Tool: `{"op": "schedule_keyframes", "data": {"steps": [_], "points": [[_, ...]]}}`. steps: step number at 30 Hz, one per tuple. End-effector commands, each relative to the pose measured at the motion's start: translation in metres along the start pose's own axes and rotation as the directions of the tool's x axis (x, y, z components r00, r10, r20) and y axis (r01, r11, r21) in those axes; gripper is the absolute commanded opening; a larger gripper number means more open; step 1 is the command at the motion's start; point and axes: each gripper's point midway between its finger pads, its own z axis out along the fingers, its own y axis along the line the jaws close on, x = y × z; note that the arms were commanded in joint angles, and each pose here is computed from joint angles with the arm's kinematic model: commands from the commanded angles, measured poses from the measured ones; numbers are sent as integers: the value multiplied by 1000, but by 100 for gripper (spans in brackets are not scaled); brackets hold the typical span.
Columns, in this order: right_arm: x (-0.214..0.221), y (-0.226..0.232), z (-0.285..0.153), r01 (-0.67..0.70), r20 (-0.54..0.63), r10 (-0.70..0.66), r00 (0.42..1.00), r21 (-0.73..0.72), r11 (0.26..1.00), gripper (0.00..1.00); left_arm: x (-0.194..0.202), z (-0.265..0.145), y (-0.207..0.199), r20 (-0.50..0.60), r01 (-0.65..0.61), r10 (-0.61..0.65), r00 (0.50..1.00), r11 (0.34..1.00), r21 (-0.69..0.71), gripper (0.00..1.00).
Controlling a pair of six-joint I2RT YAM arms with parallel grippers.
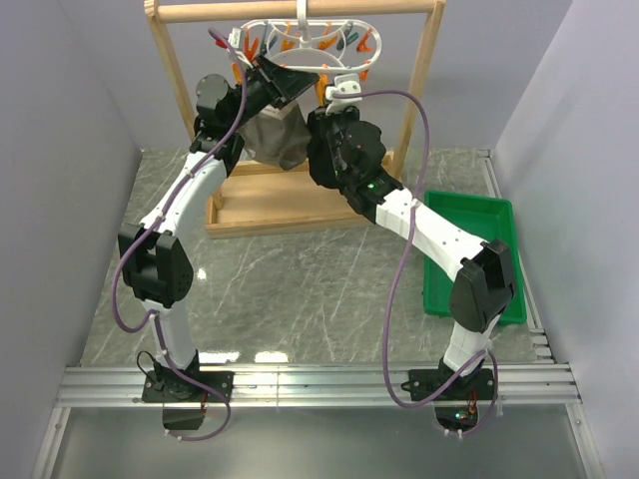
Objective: Clip the underwear to the hanger
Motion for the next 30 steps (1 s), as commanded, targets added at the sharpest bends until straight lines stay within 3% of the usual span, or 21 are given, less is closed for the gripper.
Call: {"op": "schedule_keyframes", "data": {"steps": [1, 4, 8, 24, 27, 30], "points": [[-34, -3, 4, -94, 70, 93, 993, 5, 996, 0, -11, 0, -27, 15, -24, 23, 1000, 998, 62, 25], [-34, -3, 4, -103, 71, 103, 992, -2, 995, 0, -13, -1, -27, 19, -24, 23, 1000, 998, 60, 26], [-32, -3, 2, -113, 66, 114, 991, -17, 993, 0, -16, -3, -26, 26, -25, 24, 999, 998, 58, 37], [-15, 6, -10, -98, 16, 102, 995, -146, 984, 0, -32, -14, -35, 63, -74, 71, 996, 996, 50, 58], [-10, 9, -13, -93, 4, 95, 996, -173, 981, 14, -32, -15, -32, 63, -87, 85, 994, 996, 34, 57], [-10, 9, -16, -84, 1, 86, 996, -183, 980, 22, -32, -17, -33, 59, -112, 111, 992, 993, 25, 55]]}}
